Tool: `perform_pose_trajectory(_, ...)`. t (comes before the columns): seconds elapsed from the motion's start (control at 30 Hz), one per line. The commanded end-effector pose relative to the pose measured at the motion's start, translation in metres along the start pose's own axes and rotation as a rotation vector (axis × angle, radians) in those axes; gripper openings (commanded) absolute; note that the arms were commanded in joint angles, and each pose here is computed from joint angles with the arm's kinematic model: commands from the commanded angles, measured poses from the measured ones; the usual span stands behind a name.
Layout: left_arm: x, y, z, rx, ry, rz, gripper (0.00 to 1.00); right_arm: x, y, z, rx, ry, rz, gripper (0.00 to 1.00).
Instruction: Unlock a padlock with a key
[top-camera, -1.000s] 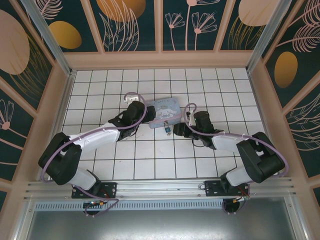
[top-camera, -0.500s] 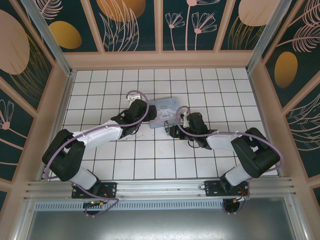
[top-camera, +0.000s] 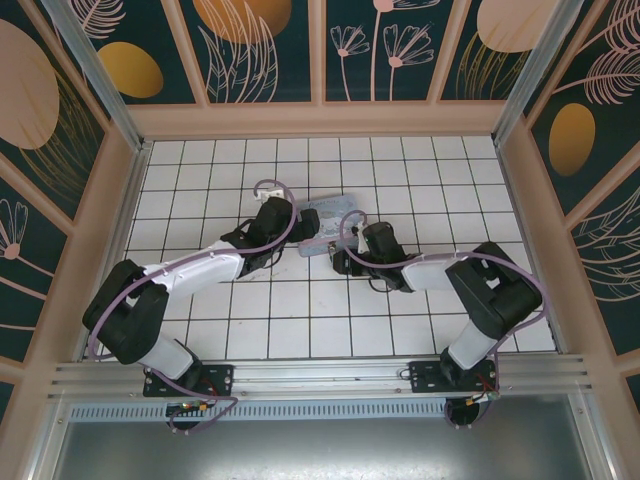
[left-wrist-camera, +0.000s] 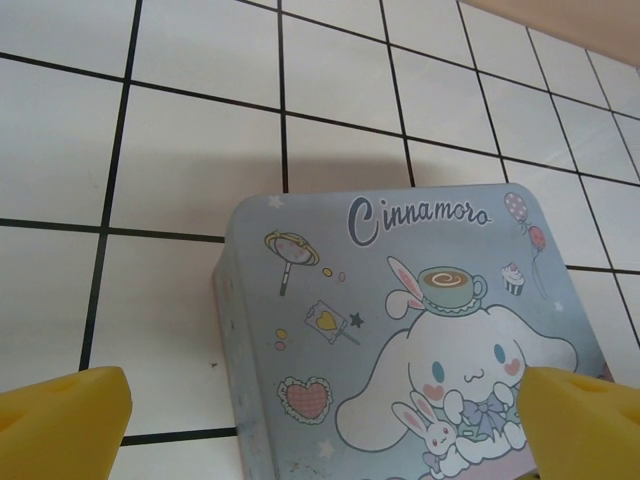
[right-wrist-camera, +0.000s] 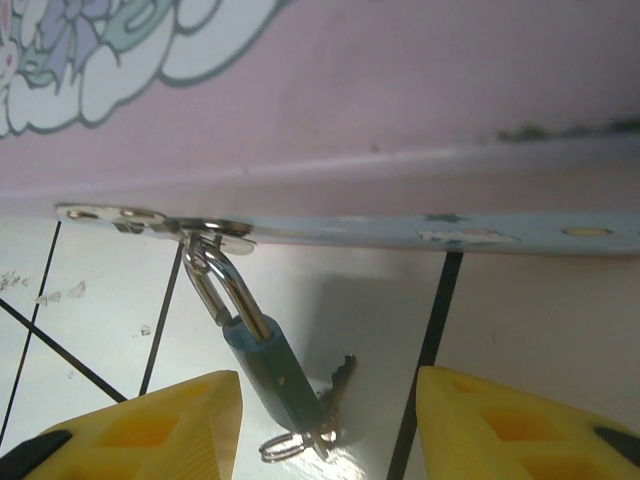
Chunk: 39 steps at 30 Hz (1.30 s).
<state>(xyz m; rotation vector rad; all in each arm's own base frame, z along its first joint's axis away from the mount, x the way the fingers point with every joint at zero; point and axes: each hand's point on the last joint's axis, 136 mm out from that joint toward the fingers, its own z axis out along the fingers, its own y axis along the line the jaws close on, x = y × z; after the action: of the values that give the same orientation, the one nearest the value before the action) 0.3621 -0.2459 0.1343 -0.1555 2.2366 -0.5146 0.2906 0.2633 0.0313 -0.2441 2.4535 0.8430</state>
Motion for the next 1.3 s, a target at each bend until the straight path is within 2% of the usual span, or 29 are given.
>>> perform_pose_trajectory(0.0,-0.008,-0.005,-0.006,0.04,-0.028,-0.027,0.98,-0.006,0.007,0.006,-0.013,-0.014,-0.034,0.49)
perform_pose_trajectory(0.3,-0.006,-0.002,-0.004,0.048,-0.023,-0.041,0.99,-0.002,0.01,0.011,-0.019,0.002,-0.031,0.41)
perform_pose_trajectory(0.6,-0.004,0.001,-0.004,0.045,-0.022,-0.044,0.98,0.001,0.004,0.01,0.007,0.011,-0.027,0.23)
perform_pose_trajectory(0.8,-0.004,0.004,-0.005,0.037,-0.023,-0.039,0.98,0.002,0.0,0.002,0.031,0.006,-0.028,0.16)
perform_pose_trajectory(0.87,-0.005,0.004,-0.006,0.037,-0.023,-0.034,0.99,0.003,-0.002,-0.001,0.035,0.004,-0.027,0.07)
perform_pose_trajectory(1.27,0.001,-0.001,-0.008,0.069,0.011,-0.035,0.98,0.013,-0.013,-0.015,0.013,0.022,-0.009,0.02)
